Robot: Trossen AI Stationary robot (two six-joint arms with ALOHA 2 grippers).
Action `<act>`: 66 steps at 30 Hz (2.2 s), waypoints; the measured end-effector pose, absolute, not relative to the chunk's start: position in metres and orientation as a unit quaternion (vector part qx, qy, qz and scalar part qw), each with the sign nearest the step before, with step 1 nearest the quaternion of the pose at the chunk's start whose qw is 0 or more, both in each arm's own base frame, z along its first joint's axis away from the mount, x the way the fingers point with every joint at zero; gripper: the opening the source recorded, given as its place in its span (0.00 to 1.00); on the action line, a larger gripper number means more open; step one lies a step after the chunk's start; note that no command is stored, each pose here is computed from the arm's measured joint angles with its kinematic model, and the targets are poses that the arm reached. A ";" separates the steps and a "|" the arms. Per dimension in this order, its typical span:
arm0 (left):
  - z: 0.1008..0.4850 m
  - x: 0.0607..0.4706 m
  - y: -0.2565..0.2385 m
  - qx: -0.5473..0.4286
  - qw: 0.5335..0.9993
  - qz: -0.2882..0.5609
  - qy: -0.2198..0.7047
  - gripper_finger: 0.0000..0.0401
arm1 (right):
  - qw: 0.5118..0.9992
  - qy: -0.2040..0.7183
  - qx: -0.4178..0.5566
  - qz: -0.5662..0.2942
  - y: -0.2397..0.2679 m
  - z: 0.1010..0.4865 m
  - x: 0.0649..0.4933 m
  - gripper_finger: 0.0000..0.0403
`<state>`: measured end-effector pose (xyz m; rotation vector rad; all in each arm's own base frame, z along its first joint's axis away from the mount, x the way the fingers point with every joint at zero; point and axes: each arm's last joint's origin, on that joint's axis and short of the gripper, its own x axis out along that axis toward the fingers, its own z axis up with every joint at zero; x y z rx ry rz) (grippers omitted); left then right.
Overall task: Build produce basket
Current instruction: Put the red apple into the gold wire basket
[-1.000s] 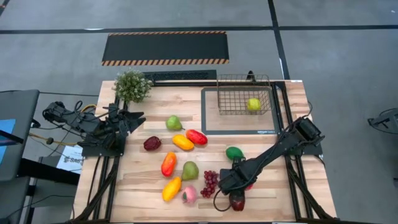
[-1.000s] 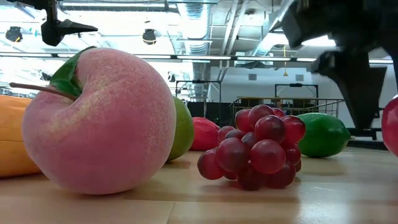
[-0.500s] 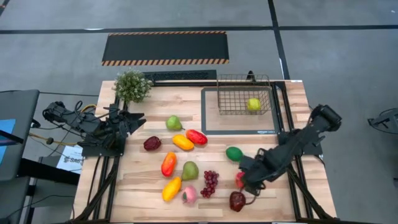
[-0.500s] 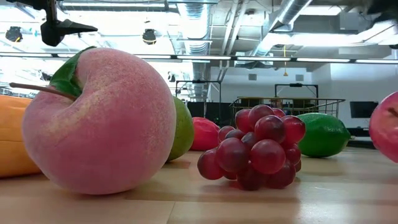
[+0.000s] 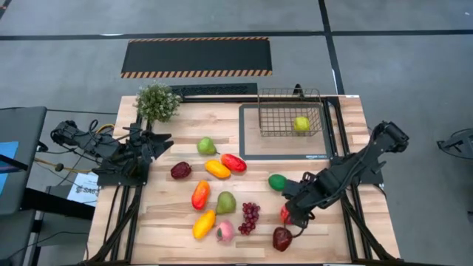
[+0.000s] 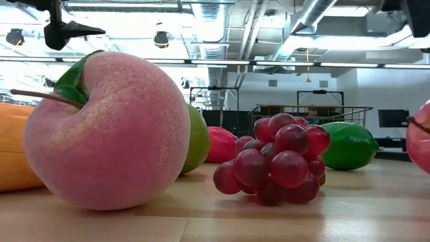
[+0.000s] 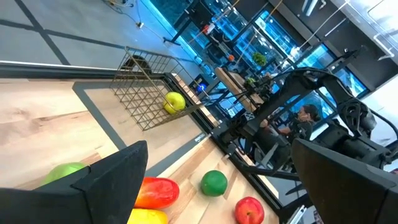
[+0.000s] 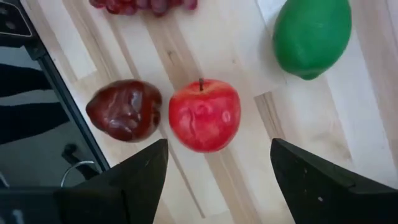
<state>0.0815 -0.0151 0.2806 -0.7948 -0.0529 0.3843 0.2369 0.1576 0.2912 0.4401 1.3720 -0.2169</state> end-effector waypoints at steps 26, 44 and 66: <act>0.279 0.081 -0.014 -0.371 0.904 0.211 -0.028 0.96 | 0.685 0.659 0.257 -0.174 0.137 0.275 0.254 0.96; 0.277 0.081 -0.014 -0.371 0.904 0.213 -0.023 0.96 | 0.711 0.611 0.293 -0.186 0.170 0.223 0.238 0.97; 0.277 0.080 -0.014 -0.369 0.904 0.215 -0.020 0.96 | 0.733 0.607 0.266 -0.155 0.169 0.185 0.228 0.98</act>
